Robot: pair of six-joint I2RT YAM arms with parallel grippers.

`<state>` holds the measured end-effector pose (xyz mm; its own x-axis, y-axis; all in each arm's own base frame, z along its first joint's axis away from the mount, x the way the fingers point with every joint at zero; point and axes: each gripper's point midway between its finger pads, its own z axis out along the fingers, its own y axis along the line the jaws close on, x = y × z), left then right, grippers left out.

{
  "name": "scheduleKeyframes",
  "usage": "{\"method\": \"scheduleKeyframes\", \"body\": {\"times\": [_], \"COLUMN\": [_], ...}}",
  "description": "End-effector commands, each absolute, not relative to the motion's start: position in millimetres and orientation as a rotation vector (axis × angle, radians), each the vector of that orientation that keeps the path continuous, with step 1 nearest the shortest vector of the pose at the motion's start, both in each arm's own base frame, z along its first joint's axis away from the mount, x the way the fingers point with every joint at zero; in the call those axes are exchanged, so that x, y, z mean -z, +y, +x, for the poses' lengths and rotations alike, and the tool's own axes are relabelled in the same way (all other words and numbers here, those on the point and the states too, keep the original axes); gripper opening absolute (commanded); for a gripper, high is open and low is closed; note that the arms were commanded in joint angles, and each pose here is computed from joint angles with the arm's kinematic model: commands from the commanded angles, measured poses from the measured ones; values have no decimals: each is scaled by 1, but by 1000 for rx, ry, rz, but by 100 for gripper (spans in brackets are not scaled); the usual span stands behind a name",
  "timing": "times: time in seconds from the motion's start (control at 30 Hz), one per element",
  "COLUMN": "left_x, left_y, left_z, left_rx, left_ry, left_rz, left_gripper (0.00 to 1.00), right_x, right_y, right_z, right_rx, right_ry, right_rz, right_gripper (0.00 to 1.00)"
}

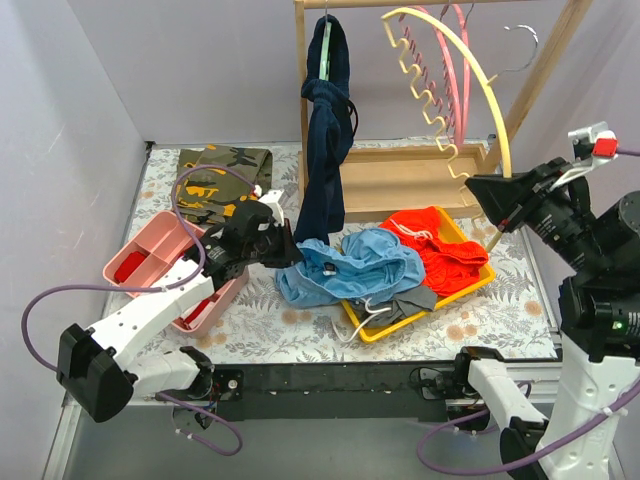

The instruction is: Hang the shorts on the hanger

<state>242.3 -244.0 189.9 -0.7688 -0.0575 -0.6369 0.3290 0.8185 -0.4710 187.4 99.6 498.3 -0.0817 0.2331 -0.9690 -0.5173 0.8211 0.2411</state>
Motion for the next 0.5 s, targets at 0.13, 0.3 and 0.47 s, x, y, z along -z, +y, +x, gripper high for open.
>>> {"method": "scheduleKeyframes", "body": {"times": [0.13, 0.3, 0.47], "left_x": [-195, -189, -183], "left_y": [-214, -204, -184], "left_z": [255, 256, 264], "left_rx": [695, 680, 644], "left_ry": [2289, 2304, 2285], "left_rz": [32, -60, -189], "left_gripper": [0, 0, 0], "right_x": [-527, -502, -440], "right_y": [172, 196, 215], "right_z": [148, 164, 161], "right_rx": [-1095, -1068, -986], "right_ry": [1440, 1551, 1732], "right_rz": [-617, -691, -798], "right_gripper": [1, 1, 1]}}
